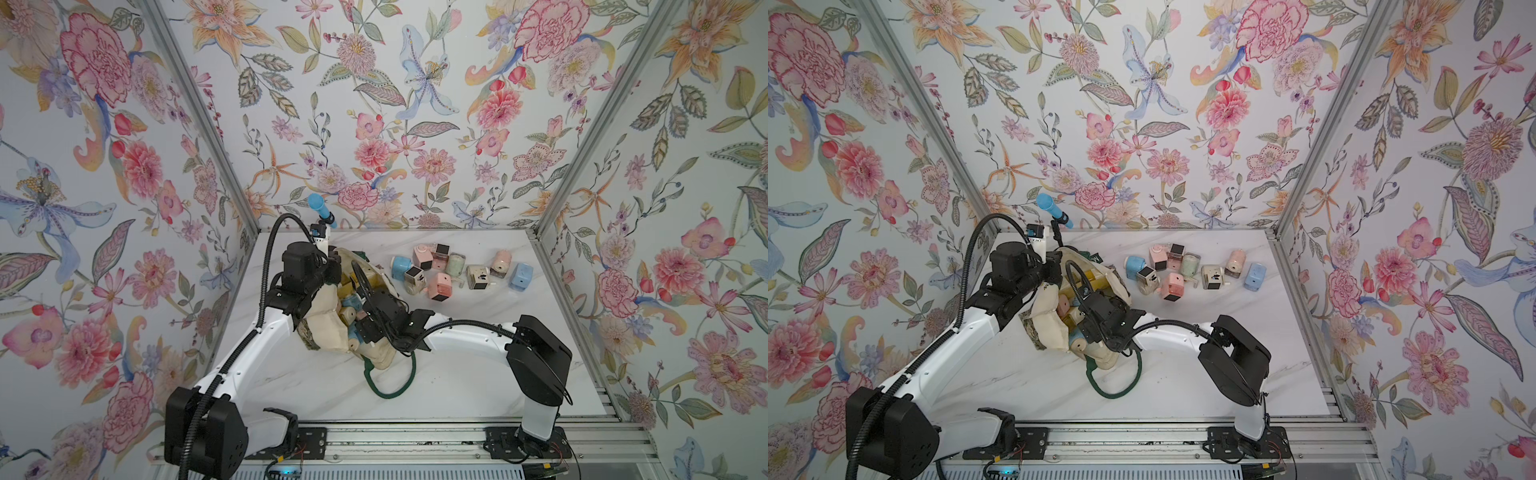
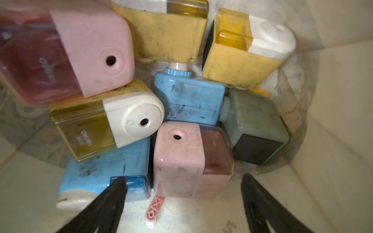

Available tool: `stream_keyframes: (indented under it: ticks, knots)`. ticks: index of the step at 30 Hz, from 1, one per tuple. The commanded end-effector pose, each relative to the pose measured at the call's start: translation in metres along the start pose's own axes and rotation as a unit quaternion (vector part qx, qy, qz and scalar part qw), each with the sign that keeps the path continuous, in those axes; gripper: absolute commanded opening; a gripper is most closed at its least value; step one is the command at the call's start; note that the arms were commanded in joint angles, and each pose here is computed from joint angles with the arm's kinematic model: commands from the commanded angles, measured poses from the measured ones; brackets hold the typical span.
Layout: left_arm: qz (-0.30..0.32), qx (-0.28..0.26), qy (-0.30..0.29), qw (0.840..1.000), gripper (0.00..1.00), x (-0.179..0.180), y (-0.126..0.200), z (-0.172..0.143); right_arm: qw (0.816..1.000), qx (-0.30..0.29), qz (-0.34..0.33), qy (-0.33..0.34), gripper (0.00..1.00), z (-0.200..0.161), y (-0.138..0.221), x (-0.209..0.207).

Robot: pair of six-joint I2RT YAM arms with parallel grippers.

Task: Take out the pencil sharpeners from the tote bags
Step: Pick up the pencil sharpener from the canvas bag.

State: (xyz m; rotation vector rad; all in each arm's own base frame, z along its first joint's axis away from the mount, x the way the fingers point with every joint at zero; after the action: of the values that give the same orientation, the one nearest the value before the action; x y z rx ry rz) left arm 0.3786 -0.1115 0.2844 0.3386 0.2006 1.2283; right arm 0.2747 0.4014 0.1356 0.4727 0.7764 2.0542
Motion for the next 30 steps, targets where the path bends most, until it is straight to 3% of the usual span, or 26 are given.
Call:
stream_keyframes:
  ticks: [1,12,23,30]
  knots:
    - [0.008,-0.103,-0.015,0.995,0.00,0.001,0.023,0.057,0.999,0.022,-0.035,-0.011,0.99,-0.008,-0.011,-0.012]
    - [0.007,-0.101,-0.014,0.995,0.00,0.001,0.021,0.057,0.997,0.062,-0.042,-0.036,1.00,-0.020,-0.048,-0.026]
    - [0.005,-0.098,-0.014,0.995,0.00,0.001,0.020,0.055,0.991,0.120,0.018,-0.063,1.00,-0.040,-0.077,-0.021]
    - [0.004,-0.098,-0.012,0.995,0.00,0.001,0.019,0.055,0.988,0.137,0.033,-0.064,0.92,-0.046,-0.078,-0.015]
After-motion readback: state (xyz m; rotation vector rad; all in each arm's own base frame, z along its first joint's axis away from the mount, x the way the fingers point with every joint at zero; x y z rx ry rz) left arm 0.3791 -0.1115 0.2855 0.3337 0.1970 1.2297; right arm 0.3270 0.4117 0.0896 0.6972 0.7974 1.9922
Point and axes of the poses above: each gripper's point midway between its finger pads, its own y axis back along the fingers, its own x axis along the line the jaws close on, z = x × y, the point moved 3 cm from there along y, back along the fingers, and after that the axes turned 9 degrees about -y, right-handed, at the moved point
